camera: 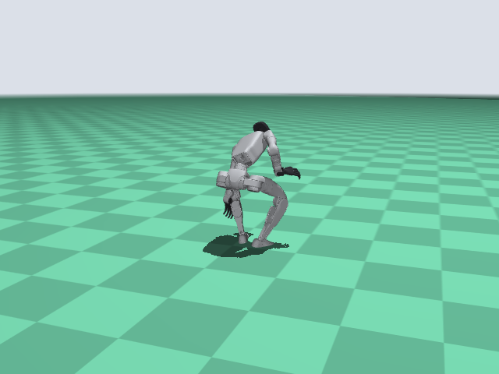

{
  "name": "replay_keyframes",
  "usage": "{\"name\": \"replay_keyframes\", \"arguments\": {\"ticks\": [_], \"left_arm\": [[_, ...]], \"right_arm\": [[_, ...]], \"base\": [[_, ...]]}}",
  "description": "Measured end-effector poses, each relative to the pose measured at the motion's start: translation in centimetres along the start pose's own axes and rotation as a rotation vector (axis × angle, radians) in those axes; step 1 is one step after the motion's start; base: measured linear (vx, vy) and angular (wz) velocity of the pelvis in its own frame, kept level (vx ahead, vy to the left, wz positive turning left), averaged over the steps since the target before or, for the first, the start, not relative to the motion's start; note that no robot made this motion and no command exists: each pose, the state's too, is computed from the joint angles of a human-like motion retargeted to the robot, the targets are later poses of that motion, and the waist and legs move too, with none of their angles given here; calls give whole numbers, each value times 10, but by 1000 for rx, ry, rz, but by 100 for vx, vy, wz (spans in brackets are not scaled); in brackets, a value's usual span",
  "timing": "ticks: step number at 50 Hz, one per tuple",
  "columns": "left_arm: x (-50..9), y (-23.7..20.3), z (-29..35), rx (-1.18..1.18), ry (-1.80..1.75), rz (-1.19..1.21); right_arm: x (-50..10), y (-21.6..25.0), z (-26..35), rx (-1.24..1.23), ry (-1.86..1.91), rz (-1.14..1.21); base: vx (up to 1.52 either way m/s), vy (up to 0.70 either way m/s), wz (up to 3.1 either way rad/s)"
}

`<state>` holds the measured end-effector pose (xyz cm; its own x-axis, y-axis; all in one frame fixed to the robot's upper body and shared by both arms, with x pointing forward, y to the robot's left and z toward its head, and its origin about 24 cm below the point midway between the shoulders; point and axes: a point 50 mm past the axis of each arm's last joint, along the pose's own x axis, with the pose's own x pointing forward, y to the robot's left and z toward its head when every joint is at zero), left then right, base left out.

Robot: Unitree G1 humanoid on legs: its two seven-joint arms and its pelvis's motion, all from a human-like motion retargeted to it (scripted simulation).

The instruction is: Upper body actions

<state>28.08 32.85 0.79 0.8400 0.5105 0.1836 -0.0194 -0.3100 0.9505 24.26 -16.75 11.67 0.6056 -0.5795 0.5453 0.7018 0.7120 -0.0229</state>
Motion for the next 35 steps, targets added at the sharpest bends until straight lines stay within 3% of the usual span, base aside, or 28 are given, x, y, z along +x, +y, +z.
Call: {"name": "replay_keyframes", "arguments": {"ticks": [19, 35], "left_arm": [[17, 43, 80, -357, -101, 46], [14, 152, 187, -803, -390, 270]], "right_arm": [[24, 14, -19, -129, 18, -11], [23, 1, -73, -421, 109, -63]], "base": [[1, 3, 3], [4, 10, 2]]}}
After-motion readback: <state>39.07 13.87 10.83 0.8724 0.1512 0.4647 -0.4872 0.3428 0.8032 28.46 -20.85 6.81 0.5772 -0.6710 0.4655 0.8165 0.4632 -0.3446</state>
